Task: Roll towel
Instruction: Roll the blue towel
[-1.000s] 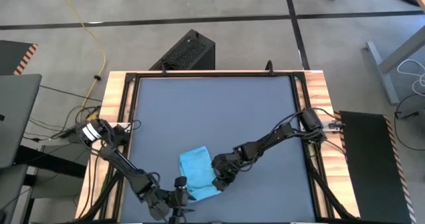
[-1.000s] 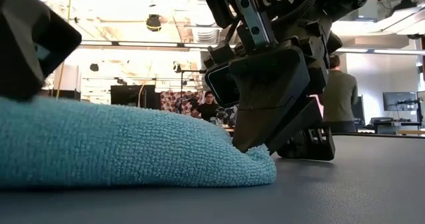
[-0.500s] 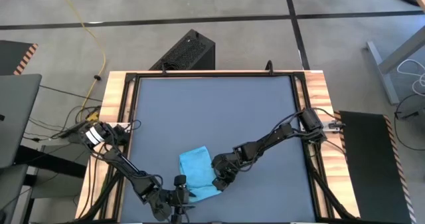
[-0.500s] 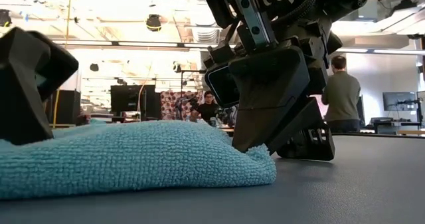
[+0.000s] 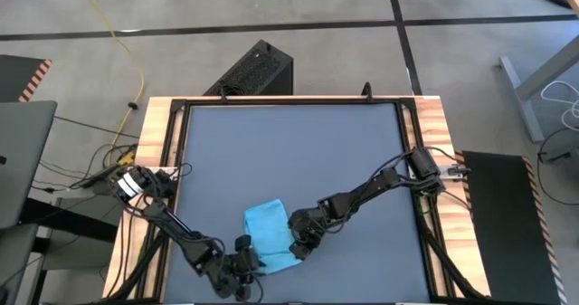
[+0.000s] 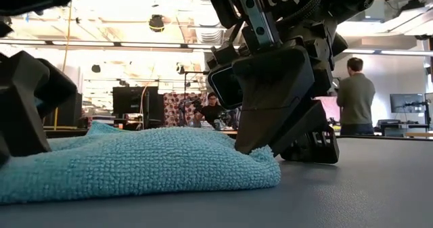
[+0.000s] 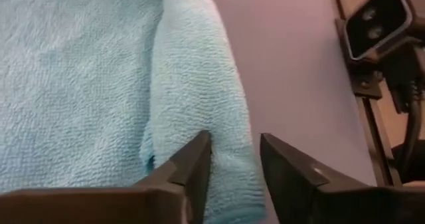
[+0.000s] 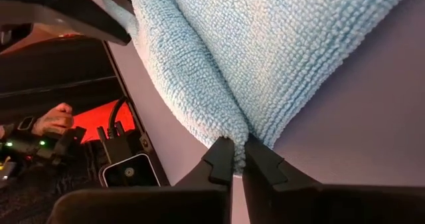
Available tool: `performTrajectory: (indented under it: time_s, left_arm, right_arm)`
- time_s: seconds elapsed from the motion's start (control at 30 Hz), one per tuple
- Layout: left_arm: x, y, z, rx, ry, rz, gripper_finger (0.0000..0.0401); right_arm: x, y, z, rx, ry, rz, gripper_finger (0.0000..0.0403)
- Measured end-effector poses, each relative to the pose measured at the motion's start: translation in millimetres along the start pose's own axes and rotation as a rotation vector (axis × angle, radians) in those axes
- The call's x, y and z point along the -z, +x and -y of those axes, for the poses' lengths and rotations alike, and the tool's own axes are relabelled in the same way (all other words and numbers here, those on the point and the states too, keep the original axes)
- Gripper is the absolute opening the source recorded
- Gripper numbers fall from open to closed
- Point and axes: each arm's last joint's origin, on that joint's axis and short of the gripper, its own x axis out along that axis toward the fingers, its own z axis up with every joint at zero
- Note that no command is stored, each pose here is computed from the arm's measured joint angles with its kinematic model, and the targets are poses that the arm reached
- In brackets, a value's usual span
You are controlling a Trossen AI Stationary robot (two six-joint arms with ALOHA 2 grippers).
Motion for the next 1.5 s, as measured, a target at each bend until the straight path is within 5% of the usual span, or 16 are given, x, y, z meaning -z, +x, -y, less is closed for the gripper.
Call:
performTrajectory:
  time_s: [0.3, 0.67, 1.5]
  left_arm:
    - [7.4, 20.0, 0.3, 0.104, -0.133, -0.075, 0.0007]
    - [0.5, 10.9, 1.7, 0.138, -0.260, -0.118, 0.0000]
    - [-2.5, -0.1, 4.9, 0.152, -0.284, -0.133, 0.0000]
  right_arm:
    - [-2.6, -1.0, -0.8, -0.024, -0.006, -0.007, 0.0049]
    - [-5.4, -5.3, -3.6, -0.068, -0.025, -0.037, 0.0050]
    - [-16.8, -26.1, -0.4, -0.074, -0.073, -0.082, 0.0095]
